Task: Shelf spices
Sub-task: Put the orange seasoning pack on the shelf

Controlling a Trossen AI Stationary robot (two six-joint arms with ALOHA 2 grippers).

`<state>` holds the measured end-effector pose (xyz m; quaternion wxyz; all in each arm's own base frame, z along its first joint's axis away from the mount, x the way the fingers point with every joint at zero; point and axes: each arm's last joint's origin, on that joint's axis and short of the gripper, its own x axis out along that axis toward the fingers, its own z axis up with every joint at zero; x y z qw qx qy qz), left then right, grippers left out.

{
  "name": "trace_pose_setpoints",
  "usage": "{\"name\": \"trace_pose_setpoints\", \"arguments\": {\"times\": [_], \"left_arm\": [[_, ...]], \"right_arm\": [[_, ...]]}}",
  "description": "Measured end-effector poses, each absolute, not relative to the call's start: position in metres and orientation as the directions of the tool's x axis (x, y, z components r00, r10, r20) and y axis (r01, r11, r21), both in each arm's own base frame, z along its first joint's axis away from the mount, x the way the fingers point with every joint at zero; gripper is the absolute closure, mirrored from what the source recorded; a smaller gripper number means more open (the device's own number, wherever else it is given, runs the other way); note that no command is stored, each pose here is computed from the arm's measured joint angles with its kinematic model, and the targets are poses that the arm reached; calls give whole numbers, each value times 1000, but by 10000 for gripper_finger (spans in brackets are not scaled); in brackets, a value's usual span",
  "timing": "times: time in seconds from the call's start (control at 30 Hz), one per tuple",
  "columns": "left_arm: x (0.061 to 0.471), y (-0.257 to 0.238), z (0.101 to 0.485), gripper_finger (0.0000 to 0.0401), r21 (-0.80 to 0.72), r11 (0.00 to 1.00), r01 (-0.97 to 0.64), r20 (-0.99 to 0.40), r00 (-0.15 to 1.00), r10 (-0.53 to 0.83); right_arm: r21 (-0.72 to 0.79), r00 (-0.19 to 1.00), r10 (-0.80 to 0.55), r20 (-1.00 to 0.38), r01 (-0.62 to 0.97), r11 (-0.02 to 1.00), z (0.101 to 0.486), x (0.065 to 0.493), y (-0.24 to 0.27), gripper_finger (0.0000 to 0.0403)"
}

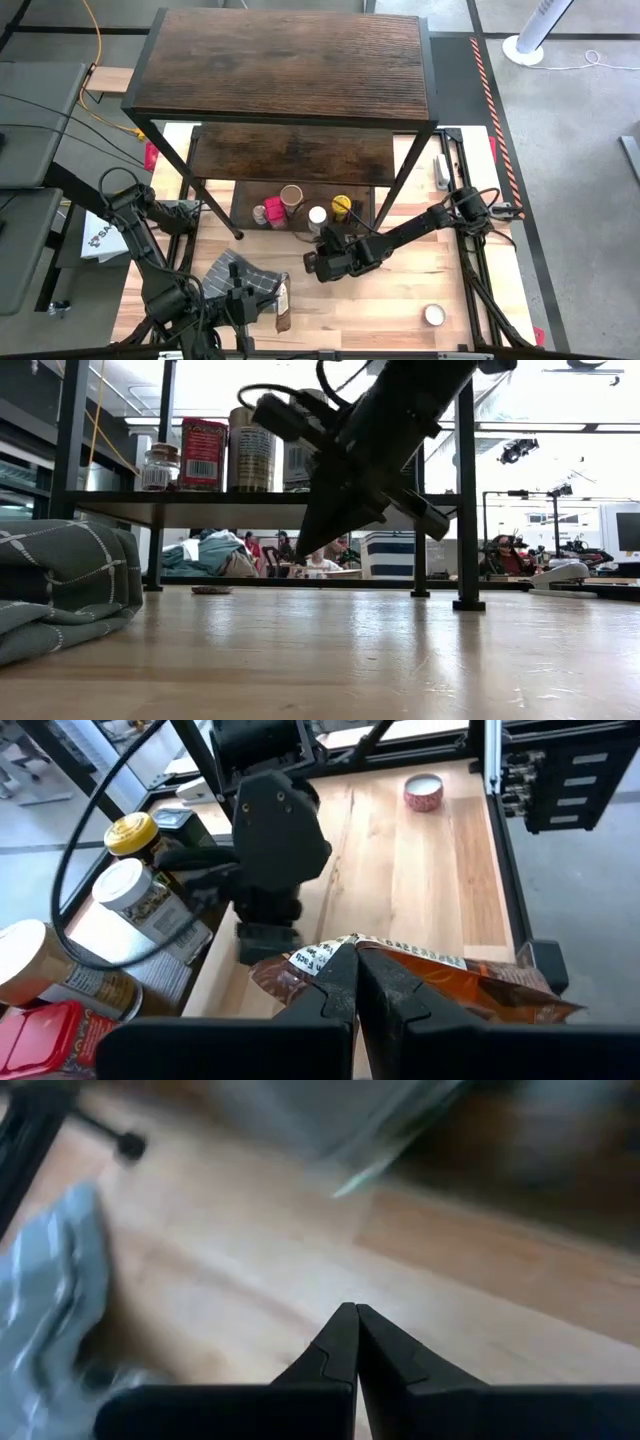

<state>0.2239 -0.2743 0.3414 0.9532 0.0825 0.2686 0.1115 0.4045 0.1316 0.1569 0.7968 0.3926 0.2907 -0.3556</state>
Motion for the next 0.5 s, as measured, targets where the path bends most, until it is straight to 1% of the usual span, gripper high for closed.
{"name": "trace_pose_setpoints", "arguments": {"times": [0.13, 0.23, 0.37, 0.5], "left_arm": [[224, -274, 342, 401, 222, 959, -175, -487, 832, 265], [225, -271, 341, 401, 241, 954, -176, -493, 825, 276], [227, -268, 337, 401, 256, 950, -179, -504, 814, 289], [229, -269, 329, 401, 267, 954, -137, -542, 797, 266]], "right_arm": [[399, 615, -180, -768, 679, 617, 164, 405, 143, 403], [411, 621, -35, -783, 559, 720, 172, 399, 160, 403], [458, 616, 135, -776, 404, 791, 191, 383, 187, 403], [501, 642, 211, -737, 309, 809, 216, 359, 217, 403]]}}
